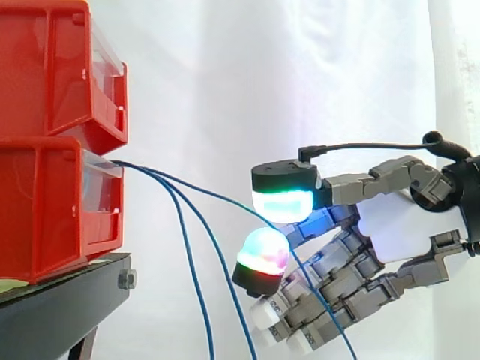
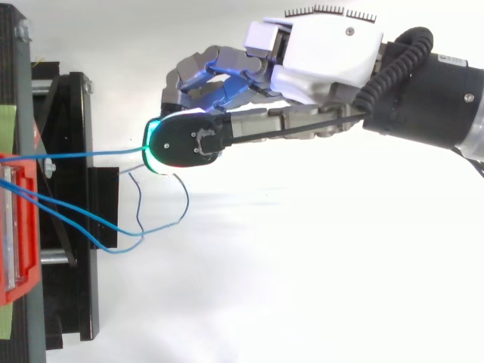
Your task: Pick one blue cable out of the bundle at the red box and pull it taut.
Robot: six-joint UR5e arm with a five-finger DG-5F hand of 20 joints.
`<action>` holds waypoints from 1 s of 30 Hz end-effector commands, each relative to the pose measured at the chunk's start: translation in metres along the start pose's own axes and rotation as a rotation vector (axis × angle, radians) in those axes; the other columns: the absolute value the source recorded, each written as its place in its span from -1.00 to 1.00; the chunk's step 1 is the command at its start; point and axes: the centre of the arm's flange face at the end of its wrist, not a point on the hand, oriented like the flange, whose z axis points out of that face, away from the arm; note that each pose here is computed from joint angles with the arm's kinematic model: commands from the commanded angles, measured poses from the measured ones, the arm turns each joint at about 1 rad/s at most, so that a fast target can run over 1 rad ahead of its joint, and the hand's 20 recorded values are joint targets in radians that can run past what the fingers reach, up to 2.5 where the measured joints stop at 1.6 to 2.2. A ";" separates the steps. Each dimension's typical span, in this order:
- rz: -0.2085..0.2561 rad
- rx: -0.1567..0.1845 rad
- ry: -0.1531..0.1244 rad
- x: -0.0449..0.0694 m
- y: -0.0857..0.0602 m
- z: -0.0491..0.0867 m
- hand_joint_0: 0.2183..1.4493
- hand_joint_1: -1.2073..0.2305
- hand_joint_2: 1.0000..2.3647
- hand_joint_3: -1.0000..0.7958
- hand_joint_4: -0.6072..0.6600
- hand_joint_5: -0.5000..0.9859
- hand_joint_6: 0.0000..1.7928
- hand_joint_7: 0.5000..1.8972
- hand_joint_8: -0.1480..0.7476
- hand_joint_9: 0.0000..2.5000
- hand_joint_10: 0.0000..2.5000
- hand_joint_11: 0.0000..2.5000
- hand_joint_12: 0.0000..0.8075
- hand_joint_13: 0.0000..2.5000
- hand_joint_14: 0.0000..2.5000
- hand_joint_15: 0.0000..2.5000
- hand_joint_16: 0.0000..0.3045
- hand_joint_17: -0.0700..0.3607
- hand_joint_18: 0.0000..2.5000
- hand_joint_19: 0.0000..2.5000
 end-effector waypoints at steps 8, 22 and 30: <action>0.000 -0.001 0.002 0.001 0.000 0.000 -0.39 -0.26 -0.98 0.01 0.19 -0.51 -0.06 -0.42 0.14 -0.40 -0.99 -0.72 -0.09 -0.70 -1.00 -0.92 -0.66 -0.14 -0.68 -0.88; 0.000 -0.001 0.002 0.002 0.001 0.000 -0.37 -0.42 -0.97 0.13 0.22 -0.50 -0.06 -0.28 0.15 -0.37 -0.99 -0.70 -0.10 -0.66 -1.00 -0.91 -0.67 -0.14 -0.63 -0.89; 0.000 -0.017 0.006 0.005 0.010 0.001 -0.37 -0.46 -0.98 0.21 0.14 -0.47 -0.06 -0.16 0.20 -0.28 -0.99 -0.65 -0.05 -0.58 -1.00 -0.89 -0.64 -0.10 -0.54 -0.92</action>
